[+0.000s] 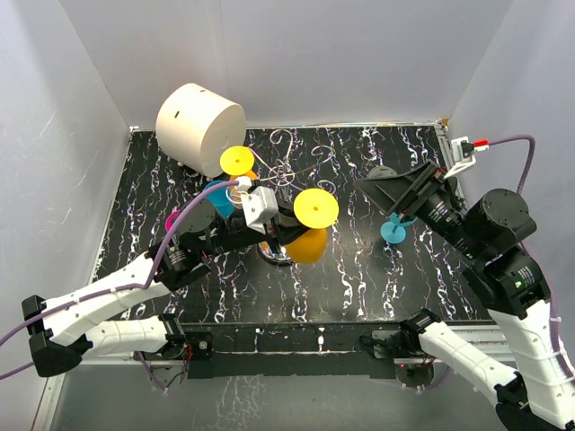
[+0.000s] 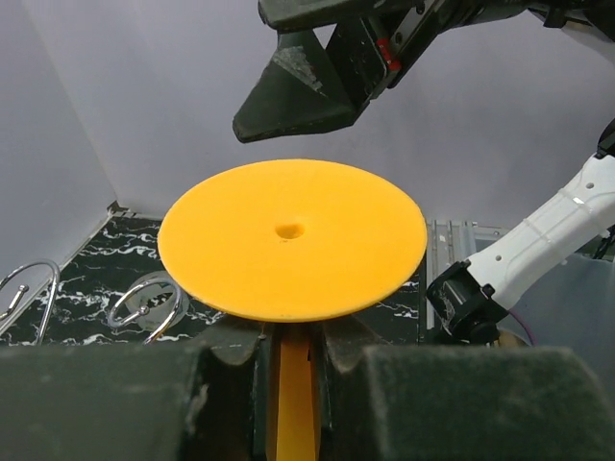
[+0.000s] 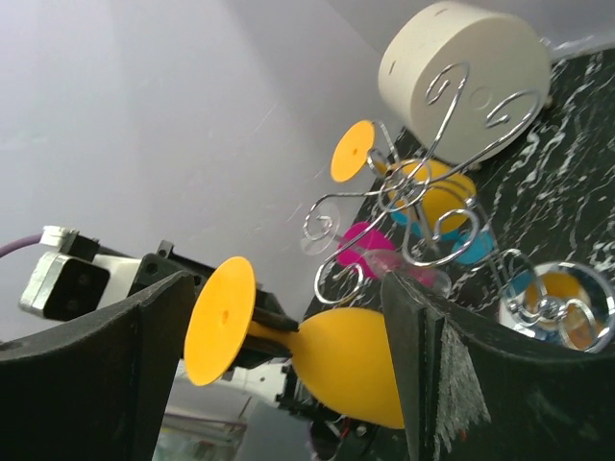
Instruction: Place the wine glass upside down on the wine glass rack
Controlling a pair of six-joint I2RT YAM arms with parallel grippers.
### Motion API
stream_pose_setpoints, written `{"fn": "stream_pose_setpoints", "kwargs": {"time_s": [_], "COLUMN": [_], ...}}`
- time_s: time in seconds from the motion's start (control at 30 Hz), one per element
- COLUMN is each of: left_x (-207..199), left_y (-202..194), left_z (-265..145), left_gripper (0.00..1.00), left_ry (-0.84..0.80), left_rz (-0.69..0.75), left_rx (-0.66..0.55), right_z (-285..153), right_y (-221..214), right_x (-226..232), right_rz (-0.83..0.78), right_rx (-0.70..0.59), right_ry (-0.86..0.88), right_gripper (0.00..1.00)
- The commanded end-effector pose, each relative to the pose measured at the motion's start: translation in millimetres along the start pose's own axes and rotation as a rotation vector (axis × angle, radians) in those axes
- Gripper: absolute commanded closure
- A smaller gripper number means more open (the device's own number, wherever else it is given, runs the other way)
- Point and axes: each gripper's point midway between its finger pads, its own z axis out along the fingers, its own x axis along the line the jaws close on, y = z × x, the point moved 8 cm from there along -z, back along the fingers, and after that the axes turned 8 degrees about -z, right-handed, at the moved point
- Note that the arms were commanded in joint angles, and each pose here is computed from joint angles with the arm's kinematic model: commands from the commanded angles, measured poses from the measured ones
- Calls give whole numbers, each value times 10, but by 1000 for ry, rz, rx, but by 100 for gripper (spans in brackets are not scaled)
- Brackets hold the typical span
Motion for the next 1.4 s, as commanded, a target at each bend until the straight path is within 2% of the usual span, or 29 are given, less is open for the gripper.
{"fn": "stream_pose_setpoints", "kwargs": {"time_s": [0.0,0.1,0.23,0.43,0.73,0.93,1.03,1.07,1.2,1.3,1.37], "left_x": [4,30,58,82,111,99,107,110,136,151,151], "left_y": [167,142,134,98,56,51,24,29,63,84,100], "left_z": [20,50,85,121,196,187,195,192,167,125,95], "left_gripper": [100,100,100,100,100,100,100,100,85,59,50], "left_ry": [-7,9,29,40,35,24,24,26,57,91,101], "left_rz": [50,46,39,38,55,62,68,75,88,77,76], "left_rx": [-83,-76,-54,-54,-37,-65,-55,-52,-53,-70,-74], "right_z": [26,75,124,142,153,183,182,192,237,263,277], "right_y": [-52,-155,-232,-281,-379,-461,-448,-455,-522,-531,-513], "right_x": [137,82,56,37,-31,-66,-66,-77,-165,-197,-203], "right_rz": [82,129,179,221,276,345,362,374,437,467,482], "right_rx": [77,135,189,192,205,223,204,203,203,182,162], "right_ry": [119,114,121,145,144,175,173,165,125,112,106], "right_gripper": [25,30,43,49,73,83,99,100,100,100,100]}}
